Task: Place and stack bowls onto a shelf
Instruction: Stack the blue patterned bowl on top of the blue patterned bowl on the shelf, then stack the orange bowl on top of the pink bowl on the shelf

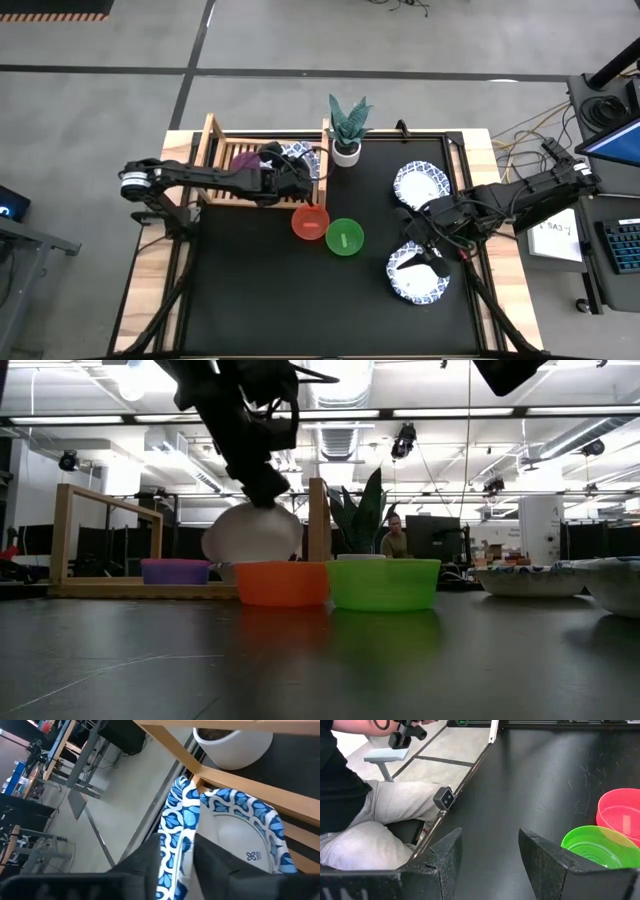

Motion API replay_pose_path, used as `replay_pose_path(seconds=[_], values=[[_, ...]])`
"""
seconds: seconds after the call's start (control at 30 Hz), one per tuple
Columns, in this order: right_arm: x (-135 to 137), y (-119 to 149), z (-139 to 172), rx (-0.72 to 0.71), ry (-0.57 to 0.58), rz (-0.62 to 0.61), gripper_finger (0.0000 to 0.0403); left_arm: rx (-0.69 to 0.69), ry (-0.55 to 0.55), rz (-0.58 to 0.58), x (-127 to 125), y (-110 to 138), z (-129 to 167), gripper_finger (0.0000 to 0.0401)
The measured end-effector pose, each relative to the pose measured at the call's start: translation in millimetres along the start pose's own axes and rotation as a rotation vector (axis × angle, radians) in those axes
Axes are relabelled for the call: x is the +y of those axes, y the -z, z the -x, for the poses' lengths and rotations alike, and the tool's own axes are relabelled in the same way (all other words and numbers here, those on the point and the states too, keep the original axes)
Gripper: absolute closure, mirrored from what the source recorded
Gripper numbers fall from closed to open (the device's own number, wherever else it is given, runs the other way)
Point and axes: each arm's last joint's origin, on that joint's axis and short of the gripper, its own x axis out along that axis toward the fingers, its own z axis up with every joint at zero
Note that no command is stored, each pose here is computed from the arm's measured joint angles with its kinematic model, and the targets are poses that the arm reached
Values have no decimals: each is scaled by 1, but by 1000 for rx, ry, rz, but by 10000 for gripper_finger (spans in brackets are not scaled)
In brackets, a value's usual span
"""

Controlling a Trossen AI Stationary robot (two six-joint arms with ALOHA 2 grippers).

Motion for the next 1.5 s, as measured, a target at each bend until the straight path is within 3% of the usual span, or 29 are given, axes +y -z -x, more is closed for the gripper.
replay_pose_path(seconds=[0.27,0.5,0.73,0.97,1.2,1.33,1.5], values=[[0,0,0,4,0,-18,220,0,140,73,-2,-1,5,211],[0,1,0,5,0,-26,220,96,293,92,5,-8,20,169],[3,6,-3,25,-14,-43,220,114,411,80,-2,-17,58,168],[15,20,-14,32,-15,-50,220,38,701,-14,-39,-12,114,180],[32,34,-25,-19,-39,-16,220,-94,836,5,-72,-3,162,191],[38,40,-30,-63,-81,12,220,-158,853,18,-95,-5,166,197],[40,44,-32,-88,-77,32,220,-114,801,-74,-123,0,143,206]])
